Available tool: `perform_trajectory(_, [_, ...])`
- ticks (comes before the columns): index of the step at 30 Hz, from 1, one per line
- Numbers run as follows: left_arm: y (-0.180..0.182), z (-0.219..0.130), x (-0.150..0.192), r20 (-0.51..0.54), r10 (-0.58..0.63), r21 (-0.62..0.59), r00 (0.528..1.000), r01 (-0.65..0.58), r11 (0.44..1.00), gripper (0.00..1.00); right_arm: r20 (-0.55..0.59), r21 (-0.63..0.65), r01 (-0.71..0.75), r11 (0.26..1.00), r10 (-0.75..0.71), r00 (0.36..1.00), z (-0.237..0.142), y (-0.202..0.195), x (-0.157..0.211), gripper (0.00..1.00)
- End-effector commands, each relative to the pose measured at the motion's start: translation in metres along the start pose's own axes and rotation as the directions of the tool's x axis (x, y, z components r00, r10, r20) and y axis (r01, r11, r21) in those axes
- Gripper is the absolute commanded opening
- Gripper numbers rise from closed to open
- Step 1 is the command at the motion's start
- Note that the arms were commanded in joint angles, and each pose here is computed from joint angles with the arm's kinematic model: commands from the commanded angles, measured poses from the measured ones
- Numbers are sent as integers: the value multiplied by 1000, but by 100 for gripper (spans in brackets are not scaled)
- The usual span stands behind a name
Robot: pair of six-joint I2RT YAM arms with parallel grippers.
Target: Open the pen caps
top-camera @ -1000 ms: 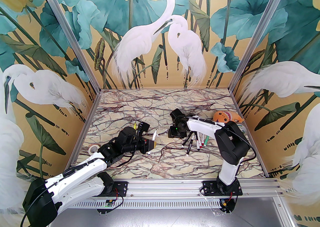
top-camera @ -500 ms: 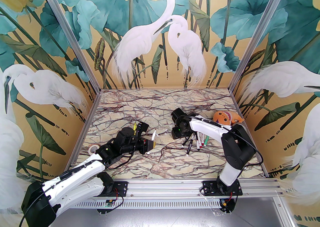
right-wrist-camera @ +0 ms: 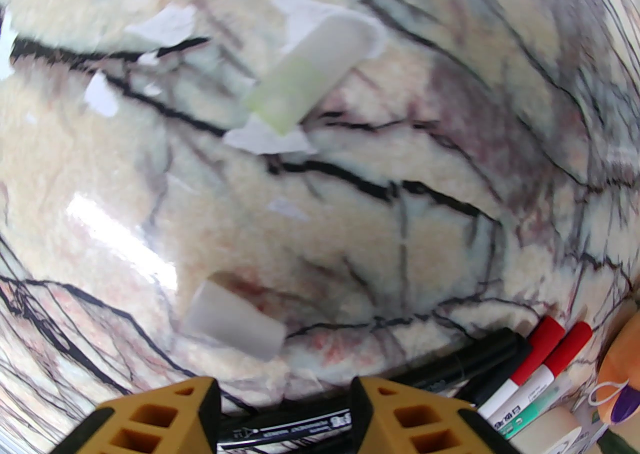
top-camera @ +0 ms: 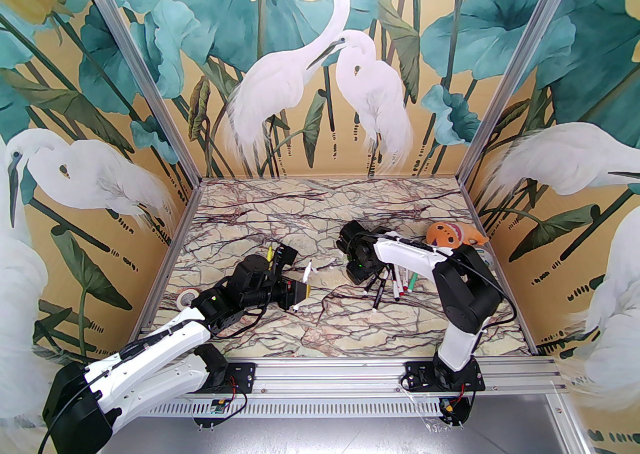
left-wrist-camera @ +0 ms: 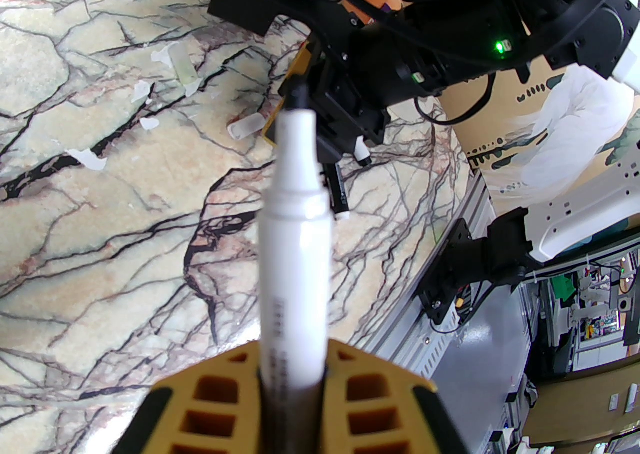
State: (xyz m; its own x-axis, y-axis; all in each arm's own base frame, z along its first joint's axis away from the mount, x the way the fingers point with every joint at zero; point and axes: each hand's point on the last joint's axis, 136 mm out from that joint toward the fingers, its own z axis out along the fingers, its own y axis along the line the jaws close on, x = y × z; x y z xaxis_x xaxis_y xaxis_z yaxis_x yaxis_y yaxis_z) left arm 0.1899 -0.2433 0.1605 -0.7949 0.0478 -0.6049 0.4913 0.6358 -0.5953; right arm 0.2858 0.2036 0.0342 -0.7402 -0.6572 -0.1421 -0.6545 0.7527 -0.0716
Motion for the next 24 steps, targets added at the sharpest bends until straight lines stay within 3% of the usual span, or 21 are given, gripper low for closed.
perform_trajectory(1, [1, 0, -4, 6, 4, -6, 1000, -4, 1000, 9, 24, -20, 66, 998, -66, 998, 0, 6, -12, 50])
perform_trajectory(14, [-2, -1, -8, 2, 12, -8, 1000, -12, 1000, 9, -19, -45, 101, 994, -102, 995, 17, 16, -20, 48])
perform_trajectory(24, [-3, -2, -10, 3, 14, -6, 1000, -14, 1000, 9, -12, -27, 27, 999, -27, 1000, 23, 13, -15, 32])
